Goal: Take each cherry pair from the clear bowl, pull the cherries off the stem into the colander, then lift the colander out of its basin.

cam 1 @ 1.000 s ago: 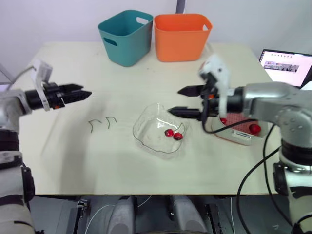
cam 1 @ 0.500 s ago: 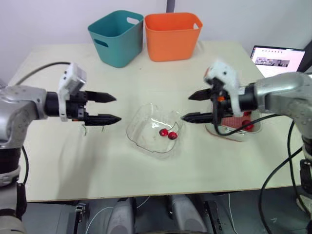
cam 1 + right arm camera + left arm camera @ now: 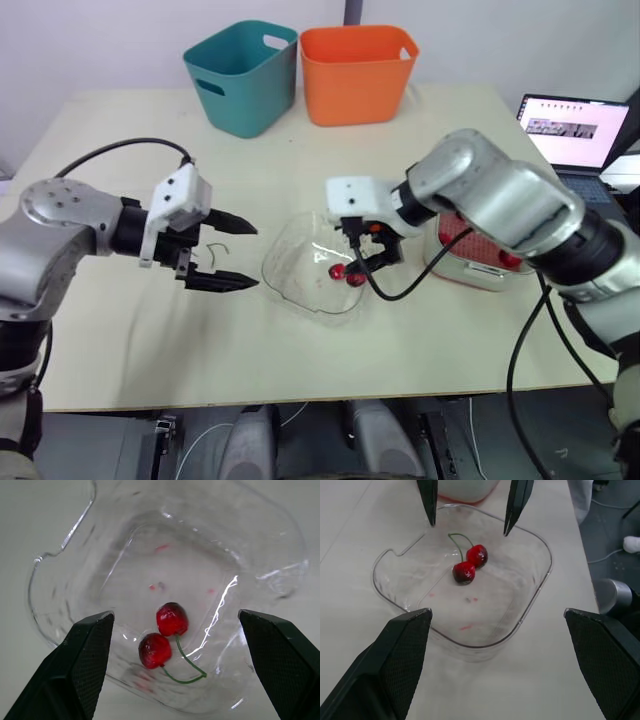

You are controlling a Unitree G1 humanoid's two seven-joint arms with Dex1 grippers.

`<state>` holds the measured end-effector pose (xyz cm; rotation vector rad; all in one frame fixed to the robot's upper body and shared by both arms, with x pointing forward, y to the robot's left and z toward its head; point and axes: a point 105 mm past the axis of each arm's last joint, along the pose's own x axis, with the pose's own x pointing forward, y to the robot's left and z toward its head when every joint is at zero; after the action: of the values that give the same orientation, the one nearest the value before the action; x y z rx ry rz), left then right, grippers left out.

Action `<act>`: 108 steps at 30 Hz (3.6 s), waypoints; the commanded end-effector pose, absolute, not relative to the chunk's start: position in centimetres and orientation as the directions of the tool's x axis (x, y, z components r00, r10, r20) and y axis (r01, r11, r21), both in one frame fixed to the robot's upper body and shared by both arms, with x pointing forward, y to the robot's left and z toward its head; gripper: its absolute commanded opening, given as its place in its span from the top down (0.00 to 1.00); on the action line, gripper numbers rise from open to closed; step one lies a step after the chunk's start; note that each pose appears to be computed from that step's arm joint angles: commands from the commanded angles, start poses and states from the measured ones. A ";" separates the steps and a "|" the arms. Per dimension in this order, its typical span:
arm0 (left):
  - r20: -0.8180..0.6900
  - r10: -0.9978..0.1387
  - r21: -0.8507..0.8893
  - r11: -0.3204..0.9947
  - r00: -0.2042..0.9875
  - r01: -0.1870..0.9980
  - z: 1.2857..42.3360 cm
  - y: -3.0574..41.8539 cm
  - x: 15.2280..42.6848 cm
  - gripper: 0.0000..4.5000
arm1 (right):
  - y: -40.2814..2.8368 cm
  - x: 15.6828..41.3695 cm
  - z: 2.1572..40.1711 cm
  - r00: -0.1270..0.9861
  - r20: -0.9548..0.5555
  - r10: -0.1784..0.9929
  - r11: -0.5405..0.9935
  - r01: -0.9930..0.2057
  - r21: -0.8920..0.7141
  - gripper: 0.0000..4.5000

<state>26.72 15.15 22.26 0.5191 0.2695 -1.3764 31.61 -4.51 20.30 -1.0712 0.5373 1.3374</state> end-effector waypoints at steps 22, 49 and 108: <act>-0.419 -0.881 0.237 0.128 0.220 0.963 23.3 14.5 26.6 0.00 | -2.4 34.5 15.8 0.155 -0.943 0.293 -0.289 -0.926 -0.242 0.42; -0.390 -0.890 0.241 0.151 0.238 0.959 23.5 14.7 27.4 0.00 | 1.5 32.2 17.5 0.117 -0.879 0.463 -0.413 -0.849 -0.331 0.80; -0.396 -0.880 0.273 0.161 0.263 0.948 22.9 15.0 28.1 0.00 | -0.6 33.1 14.9 0.139 -0.877 0.461 0.232 -0.972 -0.032 0.39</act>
<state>28.33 15.20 21.36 0.4869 0.2233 -1.3195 32.85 -1.10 13.58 -0.6787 0.9449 1.1728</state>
